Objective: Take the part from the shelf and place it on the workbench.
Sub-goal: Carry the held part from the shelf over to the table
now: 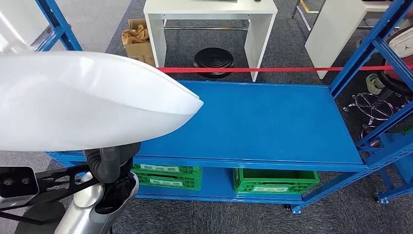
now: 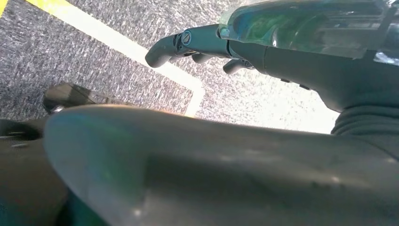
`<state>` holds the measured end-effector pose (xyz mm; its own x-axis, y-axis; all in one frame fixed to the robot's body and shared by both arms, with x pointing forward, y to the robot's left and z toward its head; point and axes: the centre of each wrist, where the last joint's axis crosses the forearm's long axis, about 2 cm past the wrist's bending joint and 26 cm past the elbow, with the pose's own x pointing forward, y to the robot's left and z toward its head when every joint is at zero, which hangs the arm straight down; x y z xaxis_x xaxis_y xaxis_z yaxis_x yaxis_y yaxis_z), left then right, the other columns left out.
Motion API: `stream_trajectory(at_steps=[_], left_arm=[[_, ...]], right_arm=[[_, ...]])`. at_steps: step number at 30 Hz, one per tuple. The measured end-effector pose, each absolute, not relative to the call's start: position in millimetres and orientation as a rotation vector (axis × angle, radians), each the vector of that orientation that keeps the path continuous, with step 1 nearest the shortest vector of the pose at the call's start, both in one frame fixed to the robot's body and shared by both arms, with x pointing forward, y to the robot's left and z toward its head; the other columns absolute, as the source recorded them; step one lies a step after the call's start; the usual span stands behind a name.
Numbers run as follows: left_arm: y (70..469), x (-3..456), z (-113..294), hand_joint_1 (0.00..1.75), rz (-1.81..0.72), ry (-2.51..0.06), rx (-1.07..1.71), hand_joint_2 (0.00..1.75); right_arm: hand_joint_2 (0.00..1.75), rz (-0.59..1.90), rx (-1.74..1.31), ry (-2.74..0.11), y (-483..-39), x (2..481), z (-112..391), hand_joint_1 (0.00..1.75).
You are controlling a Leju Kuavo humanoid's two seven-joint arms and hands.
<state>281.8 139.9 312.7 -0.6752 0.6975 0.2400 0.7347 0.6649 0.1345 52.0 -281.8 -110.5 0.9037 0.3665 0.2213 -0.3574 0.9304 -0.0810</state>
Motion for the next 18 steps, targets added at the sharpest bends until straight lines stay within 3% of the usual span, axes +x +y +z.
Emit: stream_trajectory(at_steps=[18], left_arm=[[139.7, 268.0, 284.6, 1.75, -0.472, -2.629, -1.204, 1.75]], right_arm=[[0.0, 0.366, -0.076, -0.242, -304.4, 54.8, -110.1, 0.0]])
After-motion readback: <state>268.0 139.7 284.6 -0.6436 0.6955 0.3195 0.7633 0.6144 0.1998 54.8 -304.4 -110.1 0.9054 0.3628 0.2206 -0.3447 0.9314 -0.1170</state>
